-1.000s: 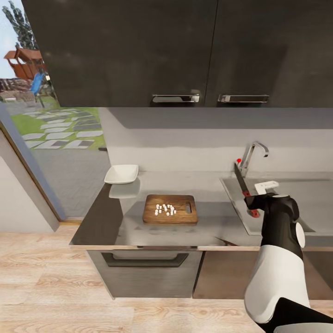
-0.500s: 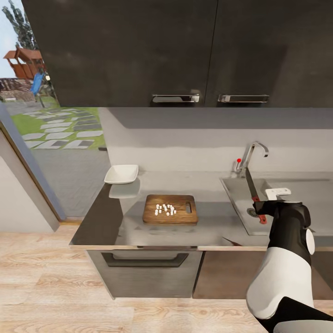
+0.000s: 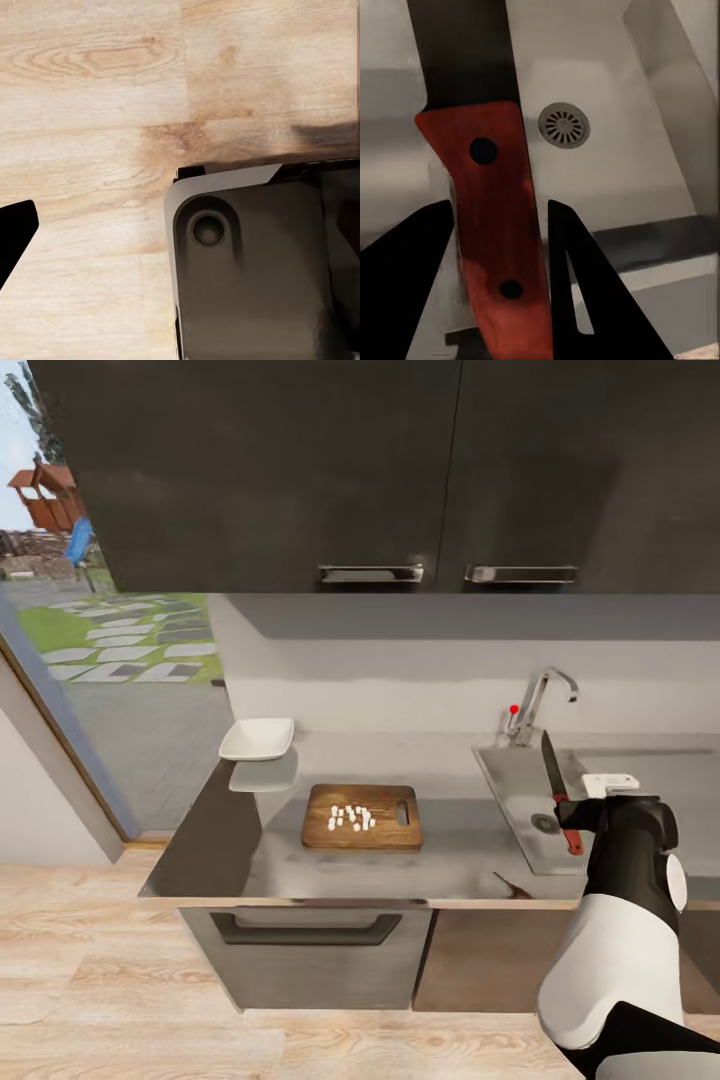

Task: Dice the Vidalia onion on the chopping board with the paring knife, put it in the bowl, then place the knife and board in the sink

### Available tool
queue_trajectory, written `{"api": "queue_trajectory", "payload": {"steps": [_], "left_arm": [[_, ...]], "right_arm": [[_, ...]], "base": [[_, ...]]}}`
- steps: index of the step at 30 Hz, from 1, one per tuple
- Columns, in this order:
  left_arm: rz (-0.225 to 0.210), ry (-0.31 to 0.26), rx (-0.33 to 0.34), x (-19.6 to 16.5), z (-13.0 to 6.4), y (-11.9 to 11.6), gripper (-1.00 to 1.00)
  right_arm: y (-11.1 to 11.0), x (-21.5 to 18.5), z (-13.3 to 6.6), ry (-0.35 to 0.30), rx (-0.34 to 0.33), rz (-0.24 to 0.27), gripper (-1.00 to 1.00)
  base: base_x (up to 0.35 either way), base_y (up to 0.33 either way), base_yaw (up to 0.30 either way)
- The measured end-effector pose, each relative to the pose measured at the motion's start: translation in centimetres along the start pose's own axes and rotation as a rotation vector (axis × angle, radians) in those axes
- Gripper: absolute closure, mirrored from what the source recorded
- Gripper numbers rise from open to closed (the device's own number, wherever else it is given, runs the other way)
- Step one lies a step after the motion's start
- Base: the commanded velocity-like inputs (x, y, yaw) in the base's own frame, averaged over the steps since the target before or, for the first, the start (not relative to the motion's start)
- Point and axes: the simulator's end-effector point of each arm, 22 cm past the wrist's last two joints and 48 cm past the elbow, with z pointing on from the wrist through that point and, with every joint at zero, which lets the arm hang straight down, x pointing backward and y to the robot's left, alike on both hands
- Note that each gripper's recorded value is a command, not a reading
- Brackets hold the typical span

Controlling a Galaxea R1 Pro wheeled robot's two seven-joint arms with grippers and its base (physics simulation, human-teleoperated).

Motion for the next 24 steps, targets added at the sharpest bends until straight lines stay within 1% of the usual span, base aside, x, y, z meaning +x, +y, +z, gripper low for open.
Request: {"api": "queue_trajectory", "payload": {"steps": [2, 3, 8, 9, 13, 17, 20, 24], "left_arm": [[0.001, 0.0, 0.0, 0.0, 0.0, 0.0, -1.0], [0.001, -0.001, 0.001, 0.0, 0.0, 0.0, -1.0], [0.001, -0.001, 0.002, 0.0, 0.0, -0.1, -1.0], [0.001, -0.001, 0.002, 0.0, 0.0, -0.2, -1.0], [0.001, 0.0, 0.003, 0.0, 0.0, -0.2, -1.0], [0.001, 0.0, 0.003, 0.0, 0.0, -0.2, -1.0], [0.0, 0.0, 0.003, 0.0, 0.0, -0.2, -1.0], [0.0, 0.001, 0.006, 0.0, 0.0, -0.5, -1.0]], "right_arm": [[0.0, 0.6, -0.1, 0.046, 0.013, 0.012, 1.0], [-0.1, 0.5, -0.3, 0.065, 0.024, 0.006, 1.0], [-1.0, -1.3, -1.0, 0.108, 0.087, -0.087, 1.0], [-1.2, -1.6, -1.0, 0.114, 0.095, -0.099, 1.0], [-1.0, -2.9, -0.1, 0.146, 0.082, -0.122, 1.0], [-2.1, -2.2, 2.1, 0.243, 0.053, -0.142, 1.0], [-1.9, -1.7, 2.7, 0.276, 0.036, -0.147, 1.0], [-0.9, -0.3, 3.5, 0.318, 0.008, -0.158, 1.0]], "base": [[0.198, -0.188, 0.0], [0.204, -0.192, 0.0], [0.204, -0.192, 0.0], [0.166, -0.161, 0.0], [0.07, -0.068, 0.0], [0.013, -0.013, 0.0], [0.002, -0.002, 0.0], [0.0, -0.043, 0.0]]}}
